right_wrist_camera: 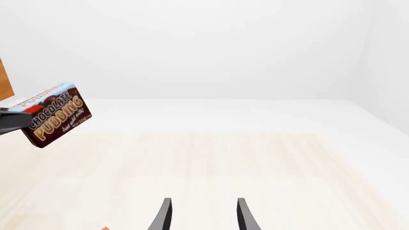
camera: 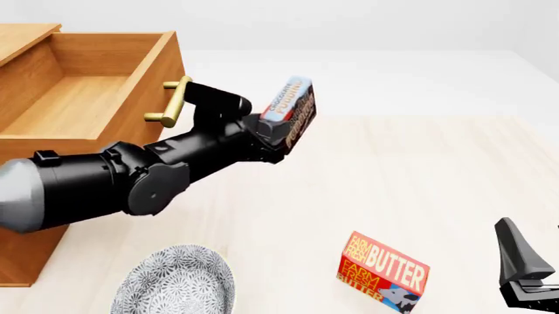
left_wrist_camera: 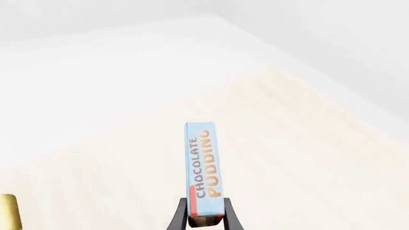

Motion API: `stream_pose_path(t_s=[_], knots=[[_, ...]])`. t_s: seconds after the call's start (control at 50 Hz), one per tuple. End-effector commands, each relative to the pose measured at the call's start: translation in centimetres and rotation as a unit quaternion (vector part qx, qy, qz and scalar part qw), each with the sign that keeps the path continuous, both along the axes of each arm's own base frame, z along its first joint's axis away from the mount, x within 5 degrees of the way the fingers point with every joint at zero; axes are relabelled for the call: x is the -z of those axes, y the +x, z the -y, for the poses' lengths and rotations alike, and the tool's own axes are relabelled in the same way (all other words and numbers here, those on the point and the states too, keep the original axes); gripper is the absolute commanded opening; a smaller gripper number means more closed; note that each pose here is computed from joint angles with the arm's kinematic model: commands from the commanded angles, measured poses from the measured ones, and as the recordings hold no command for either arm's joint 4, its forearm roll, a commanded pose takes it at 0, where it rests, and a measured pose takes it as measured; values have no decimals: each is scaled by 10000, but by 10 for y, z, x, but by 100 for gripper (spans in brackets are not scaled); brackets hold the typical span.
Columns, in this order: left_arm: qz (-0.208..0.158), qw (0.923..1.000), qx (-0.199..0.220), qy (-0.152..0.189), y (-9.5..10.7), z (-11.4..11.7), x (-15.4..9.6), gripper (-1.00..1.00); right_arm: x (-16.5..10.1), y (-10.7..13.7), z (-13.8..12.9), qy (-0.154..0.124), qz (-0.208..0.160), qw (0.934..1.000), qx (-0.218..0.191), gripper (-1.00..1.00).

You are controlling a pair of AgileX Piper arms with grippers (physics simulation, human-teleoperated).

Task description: Put the chocolate pudding in the top drawer of the cabinet and close it.

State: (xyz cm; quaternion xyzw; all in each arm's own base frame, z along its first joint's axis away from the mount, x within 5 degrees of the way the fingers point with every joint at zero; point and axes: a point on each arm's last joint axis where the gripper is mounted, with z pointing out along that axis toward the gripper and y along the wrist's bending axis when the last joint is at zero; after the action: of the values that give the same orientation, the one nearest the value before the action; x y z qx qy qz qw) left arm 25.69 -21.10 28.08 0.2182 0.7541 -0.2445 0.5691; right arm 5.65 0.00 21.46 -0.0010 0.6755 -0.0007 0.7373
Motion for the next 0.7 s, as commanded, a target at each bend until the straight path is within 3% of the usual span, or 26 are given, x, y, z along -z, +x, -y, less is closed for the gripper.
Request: stream_pose_path(t_s=[0.02, 0.38, 0.46, 0.48, 0.52, 0.54, 0.58, 0.6, 0.62, 0.7], knots=[[297, 9992, 5, 280, -1, -8, -23, -100, 0, 0, 0, 0, 0, 10000, 0, 100], [512, 9973, -203, 475, 2, -28, -64, -100, 0, 0, 0, 0, 0, 10000, 0, 100], [564, 9974, -307, 313, 0, -35, -76, -100, 0, 0, 0, 0, 0, 10000, 0, 100], [470, 9981, -400, -66, -5, -39, -82, -100, 0, 0, 0, 0, 0, 10000, 0, 100], [617, 9973, -386, 111, -5, -41, -87, -100, 0, 0, 0, 0, 0, 10000, 0, 100], [518, 9976, -440, -132, -7, -43, -89, -100, 0, 0, 0, 0, 0, 10000, 0, 100], [557, 9973, -467, -43, -6, -46, -90, -100, 0, 0, 0, 0, 0, 10000, 0, 100], [658, 9967, -435, 209, -4, -46, -90, -100, 0, 0, 0, 0, 0, 10000, 0, 100], [611, 9971, -453, 82, -6, -46, -92, -100, 0, 0, 0, 0, 0, 10000, 0, 100], [675, 9959, -538, 255, -4, -54, -97, -100, 0, 0, 0, 0, 0, 10000, 0, 100]])
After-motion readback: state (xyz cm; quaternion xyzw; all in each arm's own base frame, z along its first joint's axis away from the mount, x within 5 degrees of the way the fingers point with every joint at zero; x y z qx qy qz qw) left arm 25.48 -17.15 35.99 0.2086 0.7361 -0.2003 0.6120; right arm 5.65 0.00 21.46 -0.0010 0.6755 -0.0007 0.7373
